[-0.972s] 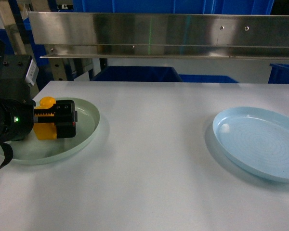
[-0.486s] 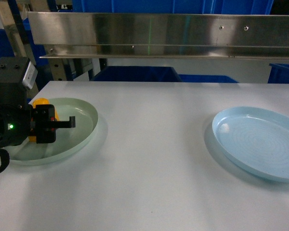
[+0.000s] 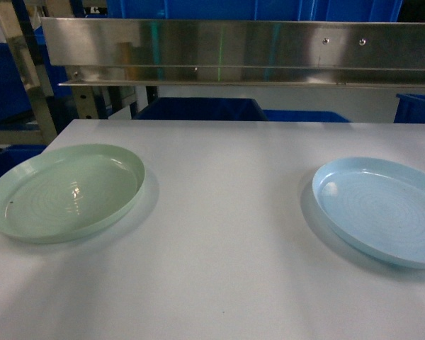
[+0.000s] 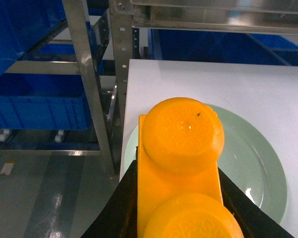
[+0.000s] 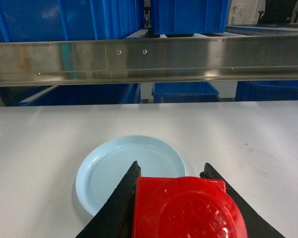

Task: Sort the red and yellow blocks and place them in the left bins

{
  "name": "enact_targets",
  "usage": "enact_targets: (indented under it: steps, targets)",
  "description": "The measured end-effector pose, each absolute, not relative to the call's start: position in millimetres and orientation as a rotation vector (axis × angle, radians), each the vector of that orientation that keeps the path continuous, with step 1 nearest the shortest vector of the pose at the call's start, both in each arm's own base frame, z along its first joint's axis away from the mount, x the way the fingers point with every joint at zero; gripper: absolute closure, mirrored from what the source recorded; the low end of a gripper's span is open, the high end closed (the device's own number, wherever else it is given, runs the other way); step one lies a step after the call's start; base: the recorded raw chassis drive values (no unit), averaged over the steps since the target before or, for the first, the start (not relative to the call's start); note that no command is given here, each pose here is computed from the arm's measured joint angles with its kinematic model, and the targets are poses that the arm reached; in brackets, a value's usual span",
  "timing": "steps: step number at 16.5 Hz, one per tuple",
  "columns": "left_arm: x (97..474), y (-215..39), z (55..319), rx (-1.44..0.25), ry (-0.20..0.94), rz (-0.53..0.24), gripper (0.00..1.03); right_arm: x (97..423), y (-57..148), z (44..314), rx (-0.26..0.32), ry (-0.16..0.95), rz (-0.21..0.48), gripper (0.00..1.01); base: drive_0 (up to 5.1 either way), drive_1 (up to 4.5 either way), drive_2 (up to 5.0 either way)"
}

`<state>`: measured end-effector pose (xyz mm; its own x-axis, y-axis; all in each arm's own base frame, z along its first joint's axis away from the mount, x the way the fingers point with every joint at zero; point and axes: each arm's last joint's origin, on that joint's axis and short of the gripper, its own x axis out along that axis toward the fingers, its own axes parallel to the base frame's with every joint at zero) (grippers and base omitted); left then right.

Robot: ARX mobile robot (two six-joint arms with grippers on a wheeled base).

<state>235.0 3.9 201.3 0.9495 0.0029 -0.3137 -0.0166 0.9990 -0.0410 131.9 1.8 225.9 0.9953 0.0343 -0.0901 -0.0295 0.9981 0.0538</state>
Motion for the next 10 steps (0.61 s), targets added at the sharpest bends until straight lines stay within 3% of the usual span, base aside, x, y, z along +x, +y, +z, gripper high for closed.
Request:
enact_targets:
  steps: [3, 5, 7, 10]
  targets:
    - [181.8, 21.9, 201.4, -0.05, 0.265, 0.042, 0.76, 131.9, 1.8, 225.8, 0.053, 0.091, 0.032, 0.72, 0.0, 0.0, 0.0]
    - [155.6, 19.2, 194.0, -0.016, 0.22, 0.051, 0.76, 131.9, 1.8, 225.8, 0.053, 0.091, 0.032, 0.72, 0.0, 0.0, 0.0]
    - [152.9, 13.6, 196.5, 0.014, 0.169, 0.023, 0.76, 131.9, 1.8, 225.8, 0.052, 0.091, 0.032, 0.72, 0.0, 0.0, 0.0]
    - [160.2, 10.8, 192.3, 0.02, 0.207, 0.007, 0.76, 131.9, 1.8, 225.8, 0.052, 0.091, 0.032, 0.72, 0.0, 0.0, 0.0]
